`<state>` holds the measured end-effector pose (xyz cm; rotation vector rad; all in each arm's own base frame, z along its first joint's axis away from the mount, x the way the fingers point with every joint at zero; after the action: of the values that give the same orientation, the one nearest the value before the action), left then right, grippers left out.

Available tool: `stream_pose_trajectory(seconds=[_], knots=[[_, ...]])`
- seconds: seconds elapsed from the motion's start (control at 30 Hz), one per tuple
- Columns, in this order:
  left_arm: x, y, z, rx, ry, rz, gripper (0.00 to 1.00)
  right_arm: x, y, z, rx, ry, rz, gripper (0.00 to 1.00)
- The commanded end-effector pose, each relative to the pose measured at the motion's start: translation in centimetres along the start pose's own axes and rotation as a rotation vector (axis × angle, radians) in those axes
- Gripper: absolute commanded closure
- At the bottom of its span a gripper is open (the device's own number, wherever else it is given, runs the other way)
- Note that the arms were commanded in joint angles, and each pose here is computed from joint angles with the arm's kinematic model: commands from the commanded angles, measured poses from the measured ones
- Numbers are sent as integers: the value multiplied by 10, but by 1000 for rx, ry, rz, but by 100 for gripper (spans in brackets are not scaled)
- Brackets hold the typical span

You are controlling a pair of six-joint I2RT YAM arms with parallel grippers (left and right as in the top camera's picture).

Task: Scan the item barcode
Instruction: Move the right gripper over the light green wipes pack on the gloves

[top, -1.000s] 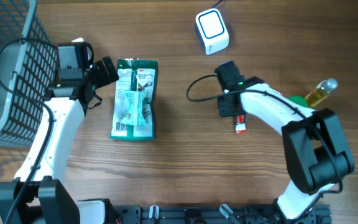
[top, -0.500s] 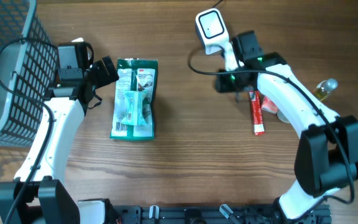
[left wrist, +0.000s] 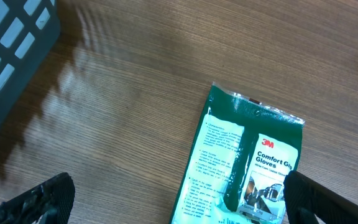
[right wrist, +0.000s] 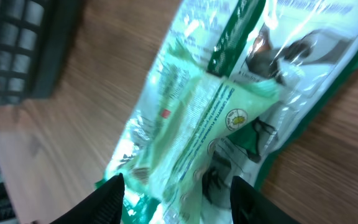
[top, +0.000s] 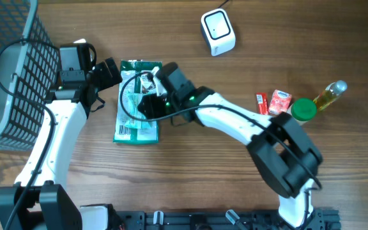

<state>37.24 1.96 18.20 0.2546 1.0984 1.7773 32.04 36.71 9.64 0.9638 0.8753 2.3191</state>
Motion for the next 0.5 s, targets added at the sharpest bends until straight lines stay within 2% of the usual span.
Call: stream_pose_trajectory(seconds=[0.0, 0.1, 0.33, 0.47], knots=[[0, 2, 5, -17, -5, 3, 0, -9, -19, -13, 21, -60, -34, 46], [0, 2, 5, -17, -5, 3, 0, -9, -22, -15, 29, -59, -33, 50], [0, 2, 5, -17, -5, 3, 0, -11, -28, -12, 0, -102, -23, 51], [0, 2, 5, -17, -5, 3, 0, -15, -36, -16, 5, -129, -24, 62]])
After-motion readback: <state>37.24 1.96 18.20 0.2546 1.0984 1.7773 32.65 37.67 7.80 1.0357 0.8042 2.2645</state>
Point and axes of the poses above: each gripper's point midway between its finger pads, its own y axis back along the fingers, its own x axis along the line the jaws close on, z = x × y, the point moved 5 cm from there along y, back along the fingers, and after that the axes turned 15 degrees about y, right-handed, at the moved point
